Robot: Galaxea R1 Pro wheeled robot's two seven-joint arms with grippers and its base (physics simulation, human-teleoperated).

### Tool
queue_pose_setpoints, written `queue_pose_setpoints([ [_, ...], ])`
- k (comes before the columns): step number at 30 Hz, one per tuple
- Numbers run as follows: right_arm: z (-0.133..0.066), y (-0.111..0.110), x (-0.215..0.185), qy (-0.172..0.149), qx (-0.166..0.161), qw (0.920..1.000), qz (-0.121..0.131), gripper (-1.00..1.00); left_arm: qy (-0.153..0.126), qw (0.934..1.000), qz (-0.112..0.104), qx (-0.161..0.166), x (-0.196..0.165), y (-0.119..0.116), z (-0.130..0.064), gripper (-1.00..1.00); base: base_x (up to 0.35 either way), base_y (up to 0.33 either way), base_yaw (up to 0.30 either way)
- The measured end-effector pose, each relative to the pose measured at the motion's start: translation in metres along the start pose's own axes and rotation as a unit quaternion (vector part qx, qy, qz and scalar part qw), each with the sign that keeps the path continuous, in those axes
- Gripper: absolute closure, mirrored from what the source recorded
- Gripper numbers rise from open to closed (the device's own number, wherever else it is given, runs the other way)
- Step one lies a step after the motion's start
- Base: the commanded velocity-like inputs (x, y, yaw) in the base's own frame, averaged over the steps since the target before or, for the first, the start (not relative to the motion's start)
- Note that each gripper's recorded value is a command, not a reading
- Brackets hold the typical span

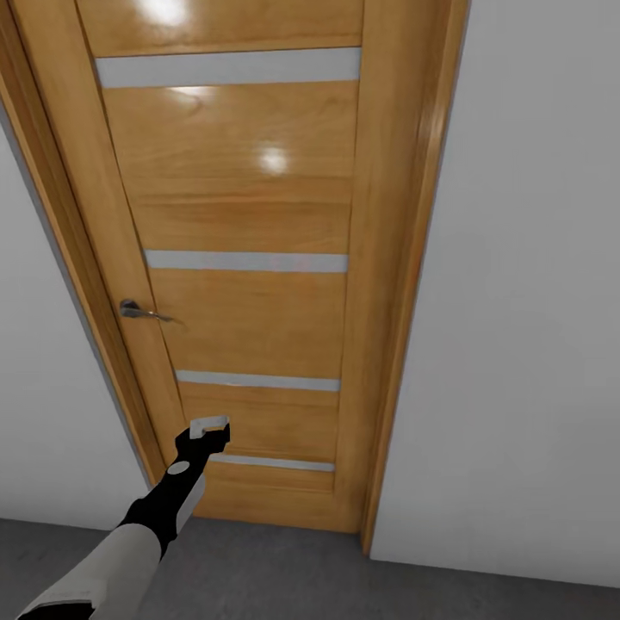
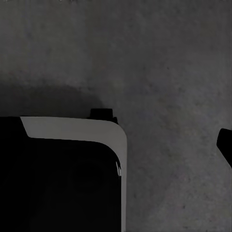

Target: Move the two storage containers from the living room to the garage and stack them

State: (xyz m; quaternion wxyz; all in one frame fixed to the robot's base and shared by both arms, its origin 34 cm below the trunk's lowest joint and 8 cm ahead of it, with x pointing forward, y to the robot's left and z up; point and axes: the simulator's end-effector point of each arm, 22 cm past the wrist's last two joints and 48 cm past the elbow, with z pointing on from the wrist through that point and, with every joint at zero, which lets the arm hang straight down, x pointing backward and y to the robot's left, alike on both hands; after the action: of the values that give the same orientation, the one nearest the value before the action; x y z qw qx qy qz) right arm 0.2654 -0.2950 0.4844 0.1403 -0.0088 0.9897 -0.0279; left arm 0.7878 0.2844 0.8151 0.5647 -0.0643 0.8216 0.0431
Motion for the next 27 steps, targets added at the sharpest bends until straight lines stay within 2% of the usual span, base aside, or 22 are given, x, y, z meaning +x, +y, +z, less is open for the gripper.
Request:
queue_pose_setpoints([
  [11,-0.0001,-0.0001,0.0000,0.000,0.000,1.0000,0.000,-1.00,0.000,1.0000,0.000,0.000,-0.0004,0.0007,-0.0002,-1.00,0.190,0.000,0.000],
  [22,0.0000,0.0000,0.0000,0.000,0.000,1.0000,0.000,-1.00,0.000,1.0000,0.000,0.000,-0.0001,0.0008,0.0001,-1.00,0.060,0.000,0.000],
  [27,-0.0002,0.0001,0.0000,0.000,0.000,1.0000,0.000,-1.00,0.000,1.0000,0.000,0.000,-0.0006,0.0008,-0.0002,-1.00,0.241,0.000,0.000],
])
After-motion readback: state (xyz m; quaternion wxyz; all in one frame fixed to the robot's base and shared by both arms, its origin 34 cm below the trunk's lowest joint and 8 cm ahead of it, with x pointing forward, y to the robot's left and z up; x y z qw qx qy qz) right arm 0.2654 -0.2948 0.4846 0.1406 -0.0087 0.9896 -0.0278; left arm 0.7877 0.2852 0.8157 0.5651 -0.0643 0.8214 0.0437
